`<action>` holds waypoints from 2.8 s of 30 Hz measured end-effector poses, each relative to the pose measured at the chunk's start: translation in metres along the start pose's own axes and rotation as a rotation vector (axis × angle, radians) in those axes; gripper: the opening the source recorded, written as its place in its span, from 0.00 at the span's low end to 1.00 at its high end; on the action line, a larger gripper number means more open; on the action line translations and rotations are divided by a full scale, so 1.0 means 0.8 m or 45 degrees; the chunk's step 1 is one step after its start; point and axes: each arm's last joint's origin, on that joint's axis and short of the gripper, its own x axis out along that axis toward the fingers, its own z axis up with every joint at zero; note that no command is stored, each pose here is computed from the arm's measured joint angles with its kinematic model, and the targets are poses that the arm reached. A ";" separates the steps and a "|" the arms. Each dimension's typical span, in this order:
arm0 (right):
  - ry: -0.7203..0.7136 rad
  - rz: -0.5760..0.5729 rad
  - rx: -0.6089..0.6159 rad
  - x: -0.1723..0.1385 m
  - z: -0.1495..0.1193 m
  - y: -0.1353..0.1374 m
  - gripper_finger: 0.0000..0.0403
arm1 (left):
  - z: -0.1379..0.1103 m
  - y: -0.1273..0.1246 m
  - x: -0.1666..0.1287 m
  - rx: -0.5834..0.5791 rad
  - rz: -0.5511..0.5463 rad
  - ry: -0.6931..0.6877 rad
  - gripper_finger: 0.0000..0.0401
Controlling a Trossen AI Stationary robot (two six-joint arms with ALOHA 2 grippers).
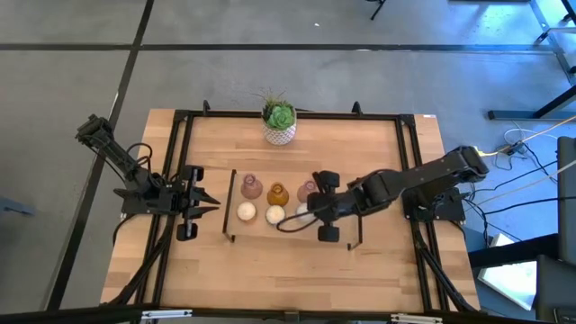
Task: Pick & Place candle stick holders
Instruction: Adjust the blue scented candle on the shelf, then adjust the pink glass candle on the shelf
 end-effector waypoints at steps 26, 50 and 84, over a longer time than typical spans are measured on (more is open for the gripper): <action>0.068 0.067 -0.013 0.023 -0.002 0.013 0.00 | -0.001 0.000 0.000 0.013 0.000 0.006 0.09; 0.079 0.117 0.006 0.022 -0.003 0.017 0.00 | -0.001 0.000 0.000 0.014 0.001 0.008 0.09; -0.426 -0.630 -0.269 -0.054 0.037 0.054 0.00 | -0.001 0.000 0.000 0.015 0.007 0.015 0.09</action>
